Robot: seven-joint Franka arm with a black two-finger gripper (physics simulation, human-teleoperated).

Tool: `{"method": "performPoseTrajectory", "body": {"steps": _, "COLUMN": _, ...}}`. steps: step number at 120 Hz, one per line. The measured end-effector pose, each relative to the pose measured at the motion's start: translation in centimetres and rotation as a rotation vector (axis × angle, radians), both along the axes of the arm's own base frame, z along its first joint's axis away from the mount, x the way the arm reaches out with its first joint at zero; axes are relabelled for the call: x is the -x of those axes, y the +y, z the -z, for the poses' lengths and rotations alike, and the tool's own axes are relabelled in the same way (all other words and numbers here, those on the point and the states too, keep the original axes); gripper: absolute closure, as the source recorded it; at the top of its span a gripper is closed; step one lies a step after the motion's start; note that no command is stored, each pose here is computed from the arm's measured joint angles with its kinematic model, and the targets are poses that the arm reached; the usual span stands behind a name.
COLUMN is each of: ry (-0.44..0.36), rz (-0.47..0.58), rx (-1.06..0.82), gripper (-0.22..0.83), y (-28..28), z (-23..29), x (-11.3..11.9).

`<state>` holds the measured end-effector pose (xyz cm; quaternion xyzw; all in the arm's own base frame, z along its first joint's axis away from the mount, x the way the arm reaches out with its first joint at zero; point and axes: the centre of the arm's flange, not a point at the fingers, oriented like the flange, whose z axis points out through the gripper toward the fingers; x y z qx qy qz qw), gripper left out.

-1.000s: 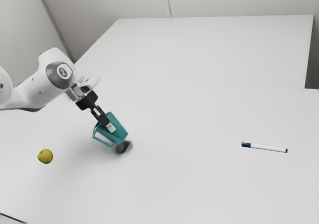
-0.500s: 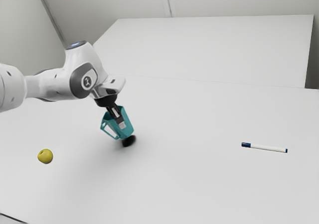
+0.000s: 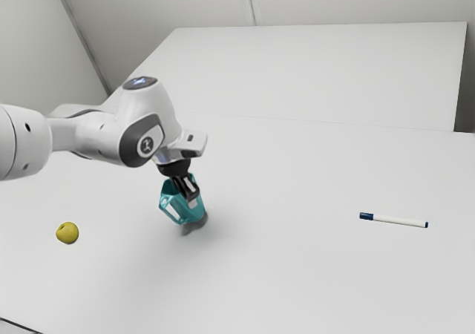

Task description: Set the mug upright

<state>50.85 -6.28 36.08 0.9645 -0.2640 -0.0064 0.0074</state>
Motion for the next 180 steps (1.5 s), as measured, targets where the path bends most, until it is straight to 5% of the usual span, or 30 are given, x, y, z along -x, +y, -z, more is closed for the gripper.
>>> {"method": "performPoseTrajectory", "body": {"steps": 80, "ry": 0.042, "rz": -0.240, "rx": -0.004, "gripper": 0.78, "y": 4.2, "z": 2.5, "x": 0.3}}
{"method": "performPoseTrajectory", "body": {"steps": 105, "ry": 0.045, "rz": -0.252, "rx": -0.002, "gripper": 0.36, "y": 3.9, "z": 2.8, "x": 0.3}}
{"method": "performPoseTrajectory", "body": {"steps": 121, "ry": 0.033, "rz": -0.244, "rx": -0.007, "gripper": 0.19, "y": 3.1, "z": 2.3, "x": 0.3}}
{"method": "performPoseTrajectory", "body": {"steps": 180, "ry": -0.065, "rz": -0.239, "rx": -0.052, "gripper": 0.02, "y": 0.8, "z": -8.4, "x": -1.6}}
